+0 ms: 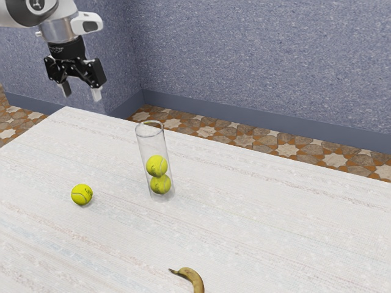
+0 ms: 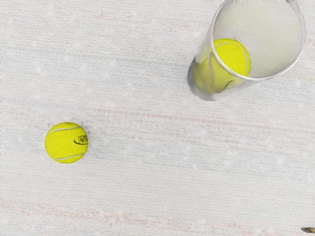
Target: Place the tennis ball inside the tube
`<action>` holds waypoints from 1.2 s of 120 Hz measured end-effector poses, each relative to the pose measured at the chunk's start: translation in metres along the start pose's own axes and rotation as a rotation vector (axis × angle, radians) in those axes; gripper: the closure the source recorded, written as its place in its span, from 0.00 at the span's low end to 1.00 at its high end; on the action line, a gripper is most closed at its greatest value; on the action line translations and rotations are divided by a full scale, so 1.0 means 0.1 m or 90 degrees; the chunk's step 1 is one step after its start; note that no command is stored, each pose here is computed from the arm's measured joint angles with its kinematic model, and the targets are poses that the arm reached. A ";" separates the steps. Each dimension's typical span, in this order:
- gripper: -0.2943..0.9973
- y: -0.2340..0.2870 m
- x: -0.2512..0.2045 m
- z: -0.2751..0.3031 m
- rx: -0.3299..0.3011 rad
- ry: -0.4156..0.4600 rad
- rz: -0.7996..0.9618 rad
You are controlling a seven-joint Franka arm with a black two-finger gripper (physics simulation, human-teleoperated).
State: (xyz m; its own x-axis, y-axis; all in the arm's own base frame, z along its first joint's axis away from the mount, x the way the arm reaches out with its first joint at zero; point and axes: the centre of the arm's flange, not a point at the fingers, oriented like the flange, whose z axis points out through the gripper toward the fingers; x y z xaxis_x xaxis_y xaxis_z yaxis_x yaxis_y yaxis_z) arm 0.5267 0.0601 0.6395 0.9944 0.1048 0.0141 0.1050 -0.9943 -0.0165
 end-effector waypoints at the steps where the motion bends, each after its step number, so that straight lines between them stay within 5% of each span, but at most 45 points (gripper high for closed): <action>1: 0.23 0.00 0.00 0.00 0.000 0.001 -0.001; 52: 0.23 -0.12 -0.32 0.17 0.017 0.004 -0.020; 81: 0.23 -0.48 -0.43 0.99 0.026 -0.023 -0.052; 144: 0.23 -1.03 -0.18 2.68 0.026 0.014 0.022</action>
State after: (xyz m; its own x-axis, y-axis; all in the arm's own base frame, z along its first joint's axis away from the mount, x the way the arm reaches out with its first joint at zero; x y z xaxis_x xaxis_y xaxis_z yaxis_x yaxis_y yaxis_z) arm 0.5009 0.1657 0.3732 0.9969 0.0701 0.0348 0.0721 -0.9957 -0.0576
